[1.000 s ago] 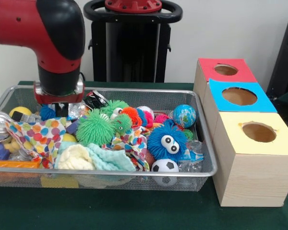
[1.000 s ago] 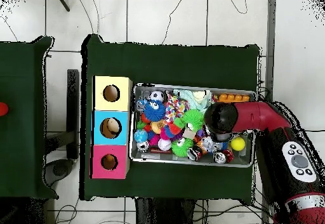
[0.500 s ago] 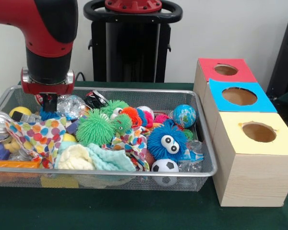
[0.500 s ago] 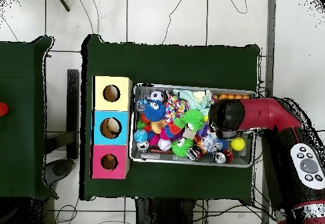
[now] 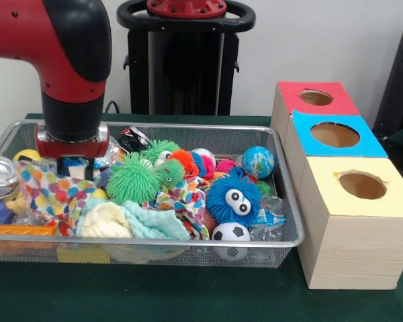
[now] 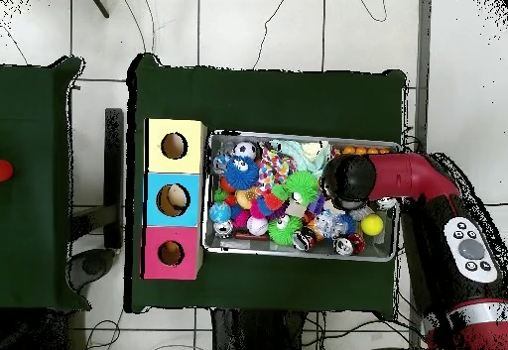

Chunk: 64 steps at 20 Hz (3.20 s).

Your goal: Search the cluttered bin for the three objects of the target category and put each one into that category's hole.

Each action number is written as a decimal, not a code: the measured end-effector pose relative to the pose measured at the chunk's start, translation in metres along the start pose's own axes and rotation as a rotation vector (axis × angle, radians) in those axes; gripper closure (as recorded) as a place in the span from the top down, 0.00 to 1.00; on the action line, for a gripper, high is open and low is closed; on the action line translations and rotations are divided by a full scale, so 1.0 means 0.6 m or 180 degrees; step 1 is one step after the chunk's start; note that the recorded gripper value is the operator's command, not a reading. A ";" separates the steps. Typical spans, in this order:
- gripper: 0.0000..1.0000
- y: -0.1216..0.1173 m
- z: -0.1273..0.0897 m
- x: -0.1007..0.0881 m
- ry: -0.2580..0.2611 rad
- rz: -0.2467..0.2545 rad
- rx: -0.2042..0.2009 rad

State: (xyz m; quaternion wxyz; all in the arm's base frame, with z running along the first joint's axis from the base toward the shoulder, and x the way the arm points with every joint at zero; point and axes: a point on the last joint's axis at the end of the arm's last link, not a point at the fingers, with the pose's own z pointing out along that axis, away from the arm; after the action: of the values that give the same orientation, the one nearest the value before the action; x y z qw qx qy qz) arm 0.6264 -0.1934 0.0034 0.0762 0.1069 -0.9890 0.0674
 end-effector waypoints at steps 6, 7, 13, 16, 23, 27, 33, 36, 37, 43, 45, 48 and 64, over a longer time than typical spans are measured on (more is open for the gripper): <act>1.00 0.012 0.013 -0.015 -0.0053 -0.0023 -0.0013; 1.00 0.013 0.012 -0.016 -0.0056 -0.0026 -0.0009; 1.00 0.023 0.008 -0.028 -0.0076 -0.0061 0.0011; 1.00 0.028 0.007 -0.031 -0.0091 -0.0077 0.0015; 1.00 0.034 0.010 -0.040 -0.0196 -0.0177 0.0114; 1.00 0.034 0.012 -0.044 -0.0268 -0.0239 0.0184; 1.00 0.034 0.011 -0.056 -0.0441 -0.0344 0.0310; 1.00 0.032 0.010 -0.058 -0.0495 -0.0367 0.0342; 1.00 0.032 0.010 -0.058 -0.0496 -0.0367 0.0343; 0.00 0.031 0.011 -0.058 -0.0495 -0.0370 0.0347; 0.00 0.031 0.011 -0.058 -0.0495 -0.0371 0.0348; 0.00 0.031 0.011 -0.058 -0.0495 -0.0372 0.0349; 0.00 0.011 -0.102 0.005 -0.0291 0.0373 -0.0567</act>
State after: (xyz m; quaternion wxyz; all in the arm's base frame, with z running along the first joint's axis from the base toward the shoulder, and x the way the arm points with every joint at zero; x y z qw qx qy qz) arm 0.6305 -0.1782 0.0631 0.0362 0.0447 -0.9981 -0.0214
